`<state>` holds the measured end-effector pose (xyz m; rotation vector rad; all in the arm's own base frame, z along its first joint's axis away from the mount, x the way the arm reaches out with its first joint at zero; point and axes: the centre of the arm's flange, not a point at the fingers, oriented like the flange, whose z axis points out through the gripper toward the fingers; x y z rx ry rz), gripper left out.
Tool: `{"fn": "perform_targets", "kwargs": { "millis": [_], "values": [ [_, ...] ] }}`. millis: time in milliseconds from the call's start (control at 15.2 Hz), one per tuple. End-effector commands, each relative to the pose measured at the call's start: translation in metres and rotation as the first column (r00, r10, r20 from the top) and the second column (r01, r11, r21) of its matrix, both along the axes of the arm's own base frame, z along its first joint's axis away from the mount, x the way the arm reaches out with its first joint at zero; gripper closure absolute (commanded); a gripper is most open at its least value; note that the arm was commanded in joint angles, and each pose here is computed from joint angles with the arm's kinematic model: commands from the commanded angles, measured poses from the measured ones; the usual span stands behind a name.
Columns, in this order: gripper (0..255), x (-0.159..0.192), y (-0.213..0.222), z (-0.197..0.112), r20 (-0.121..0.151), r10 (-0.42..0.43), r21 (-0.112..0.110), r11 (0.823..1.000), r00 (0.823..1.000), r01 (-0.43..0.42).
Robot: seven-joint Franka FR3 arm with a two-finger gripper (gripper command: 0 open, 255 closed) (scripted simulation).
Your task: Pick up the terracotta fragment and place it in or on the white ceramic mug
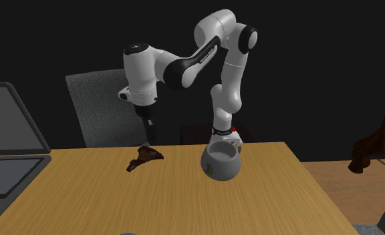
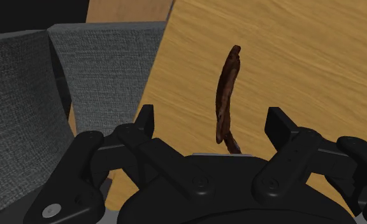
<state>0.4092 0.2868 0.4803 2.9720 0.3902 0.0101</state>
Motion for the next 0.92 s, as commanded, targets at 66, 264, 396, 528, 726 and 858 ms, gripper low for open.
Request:
{"fn": "perform_targets", "kwargs": {
  "millis": [66, 264, 396, 528, 726, 858],
  "values": [
    [0, 0.014, 0.038, -0.017, 0.009, 0.011, -0.025, 1.0, 1.0, -0.011],
    [0, 0.02, 0.053, -0.028, 0.012, 0.017, -0.036, 0.999, 1.0, -0.016],
    [0, 0.021, 0.051, -0.039, 0.012, 0.017, -0.036, 0.999, 1.0, -0.016],
    [0, 0.021, 0.049, -0.049, 0.012, 0.017, -0.036, 0.999, 1.0, -0.016],
    [0, 0.022, 0.047, -0.063, 0.012, 0.017, -0.036, 0.999, 1.0, -0.016],
    [0, 0.022, 0.047, -0.063, 0.012, 0.017, -0.036, 0.999, 1.0, -0.016]
  ]
}}
